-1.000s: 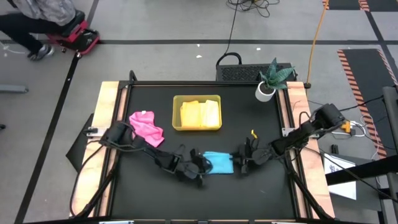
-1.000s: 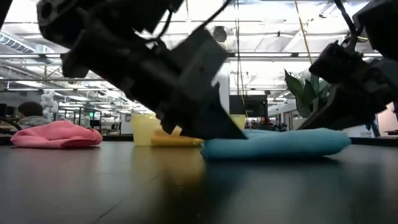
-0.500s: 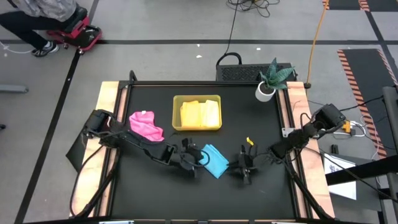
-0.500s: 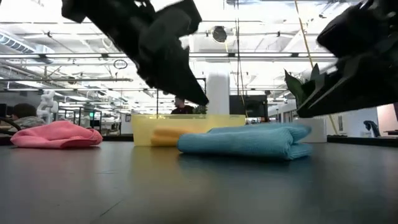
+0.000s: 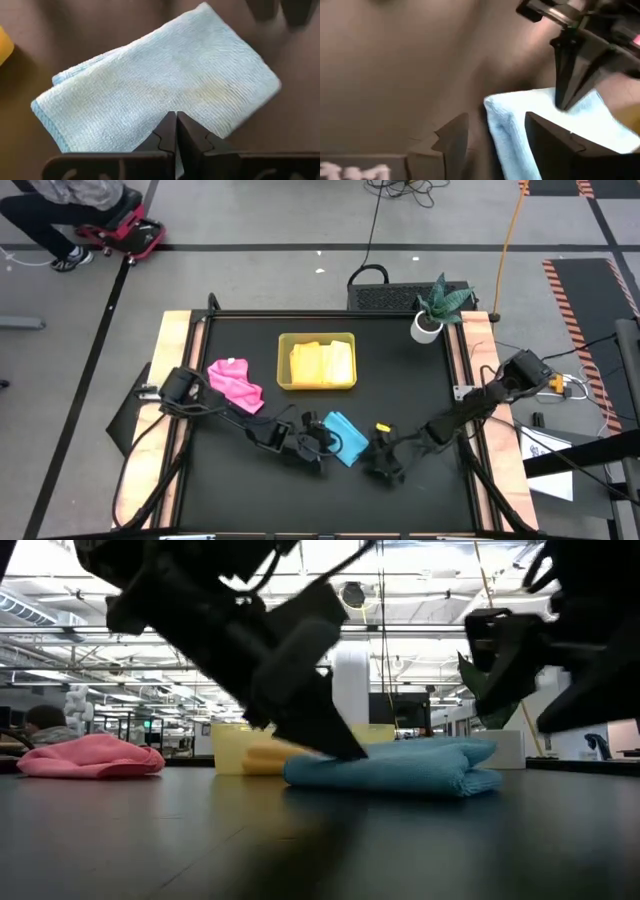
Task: Fold microfiber towels
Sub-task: Put the blue folded microfiber cloth in the yellow bin
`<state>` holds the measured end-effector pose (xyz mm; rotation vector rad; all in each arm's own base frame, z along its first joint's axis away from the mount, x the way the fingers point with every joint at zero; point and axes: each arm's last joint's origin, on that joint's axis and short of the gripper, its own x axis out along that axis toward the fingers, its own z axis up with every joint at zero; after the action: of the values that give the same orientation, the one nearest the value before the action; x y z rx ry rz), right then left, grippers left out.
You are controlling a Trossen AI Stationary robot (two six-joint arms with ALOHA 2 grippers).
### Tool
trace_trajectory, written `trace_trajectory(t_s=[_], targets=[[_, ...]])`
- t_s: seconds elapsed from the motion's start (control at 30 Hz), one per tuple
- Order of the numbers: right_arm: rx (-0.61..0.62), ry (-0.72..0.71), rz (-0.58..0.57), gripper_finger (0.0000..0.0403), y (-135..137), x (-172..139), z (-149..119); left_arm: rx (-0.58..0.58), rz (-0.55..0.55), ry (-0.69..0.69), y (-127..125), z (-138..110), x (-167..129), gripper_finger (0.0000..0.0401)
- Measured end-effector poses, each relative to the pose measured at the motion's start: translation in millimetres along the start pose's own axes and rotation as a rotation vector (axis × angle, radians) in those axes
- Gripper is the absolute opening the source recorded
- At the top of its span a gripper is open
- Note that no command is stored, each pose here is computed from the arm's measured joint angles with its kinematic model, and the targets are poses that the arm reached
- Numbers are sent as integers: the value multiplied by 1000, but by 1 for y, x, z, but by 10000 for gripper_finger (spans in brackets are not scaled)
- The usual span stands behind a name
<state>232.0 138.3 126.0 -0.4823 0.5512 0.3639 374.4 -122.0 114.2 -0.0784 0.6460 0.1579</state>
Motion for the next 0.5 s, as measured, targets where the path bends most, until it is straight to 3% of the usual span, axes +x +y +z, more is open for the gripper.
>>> trace_trajectory(t_s=[0.2, 0.33, 0.5], targets=[[-151, 105, -9, 191, -11, 19, -5, -15, 10, 17, 1, -3, 2, 5], [-227, 146, -13, 164, -15, 34, -10, -15, 4, 10, -2, -3, 1, 19], [-238, 171, -22, 113, -20, 45, -13, -15, -1, 15, -4, -2, -4, 21]])
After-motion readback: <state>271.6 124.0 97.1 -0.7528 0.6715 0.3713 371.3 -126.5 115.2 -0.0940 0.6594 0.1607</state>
